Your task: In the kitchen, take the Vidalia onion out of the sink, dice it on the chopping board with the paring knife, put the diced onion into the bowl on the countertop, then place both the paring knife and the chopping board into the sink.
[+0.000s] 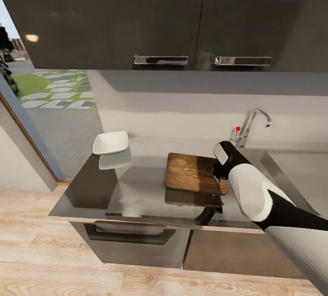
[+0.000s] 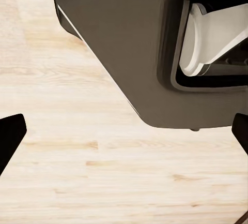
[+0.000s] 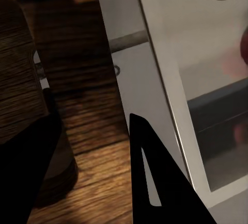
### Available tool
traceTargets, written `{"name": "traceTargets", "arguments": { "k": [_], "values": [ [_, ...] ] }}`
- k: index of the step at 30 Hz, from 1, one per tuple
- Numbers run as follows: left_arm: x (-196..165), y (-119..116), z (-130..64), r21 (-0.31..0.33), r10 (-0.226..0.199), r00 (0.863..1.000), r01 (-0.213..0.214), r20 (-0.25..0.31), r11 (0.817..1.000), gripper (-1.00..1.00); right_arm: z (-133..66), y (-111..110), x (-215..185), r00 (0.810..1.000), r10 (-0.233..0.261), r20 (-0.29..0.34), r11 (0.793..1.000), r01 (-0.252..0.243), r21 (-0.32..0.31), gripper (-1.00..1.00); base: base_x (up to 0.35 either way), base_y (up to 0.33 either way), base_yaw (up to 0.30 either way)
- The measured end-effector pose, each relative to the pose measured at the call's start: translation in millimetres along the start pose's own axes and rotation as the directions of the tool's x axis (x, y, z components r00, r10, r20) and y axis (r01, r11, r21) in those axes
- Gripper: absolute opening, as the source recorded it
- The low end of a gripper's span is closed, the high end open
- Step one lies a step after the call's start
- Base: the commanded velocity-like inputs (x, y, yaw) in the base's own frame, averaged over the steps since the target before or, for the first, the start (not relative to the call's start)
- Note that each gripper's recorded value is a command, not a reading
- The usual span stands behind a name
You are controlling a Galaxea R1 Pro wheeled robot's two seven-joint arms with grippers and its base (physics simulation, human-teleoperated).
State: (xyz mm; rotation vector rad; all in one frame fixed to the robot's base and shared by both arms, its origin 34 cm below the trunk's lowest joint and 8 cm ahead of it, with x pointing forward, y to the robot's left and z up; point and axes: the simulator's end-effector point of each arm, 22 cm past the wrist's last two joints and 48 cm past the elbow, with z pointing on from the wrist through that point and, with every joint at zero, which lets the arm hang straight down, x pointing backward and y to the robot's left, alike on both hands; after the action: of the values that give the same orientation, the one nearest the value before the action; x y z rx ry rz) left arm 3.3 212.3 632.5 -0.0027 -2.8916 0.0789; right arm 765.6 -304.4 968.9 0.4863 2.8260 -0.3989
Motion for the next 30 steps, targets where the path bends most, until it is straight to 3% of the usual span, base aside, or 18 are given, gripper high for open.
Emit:
{"name": "traceTargets", "arguments": {
  "k": [17, 21, 23, 30],
  "values": [
    [0.0, 0.0, 0.0, 0.000, 0.000, 1.000, 0.000, 0.000, 1.000, 1.00, 5.7, 5.6, 11.5, 0.999, -0.027, -0.026, 1.000, 0.027, 0.000, -1.00, 0.000, 0.000, 0.000],
    [0.0, 0.0, 0.0, 0.000, 0.000, 1.000, 0.000, 0.000, 1.000, 1.00, 5.9, -1.6, 11.7, 0.999, -0.031, -0.027, 0.999, 0.032, 0.035, -1.00, 0.000, 0.000, 0.000],
    [0.0, 0.0, 0.0, 0.000, 0.000, 1.000, 0.000, 0.000, 1.000, 1.00, 6.0, -12.0, 12.5, 0.999, -0.039, -0.029, 0.995, 0.042, 0.085, -1.00, 0.000, 0.000, 0.000],
    [0.0, 0.0, 0.0, 0.000, 0.000, 1.000, 0.000, 0.000, 1.000, 1.00, 8.2, -13.7, 17.6, 0.998, -0.040, -0.041, 0.994, 0.044, 0.103, -1.00, 0.000, 0.000, 0.000]
  ]
}}
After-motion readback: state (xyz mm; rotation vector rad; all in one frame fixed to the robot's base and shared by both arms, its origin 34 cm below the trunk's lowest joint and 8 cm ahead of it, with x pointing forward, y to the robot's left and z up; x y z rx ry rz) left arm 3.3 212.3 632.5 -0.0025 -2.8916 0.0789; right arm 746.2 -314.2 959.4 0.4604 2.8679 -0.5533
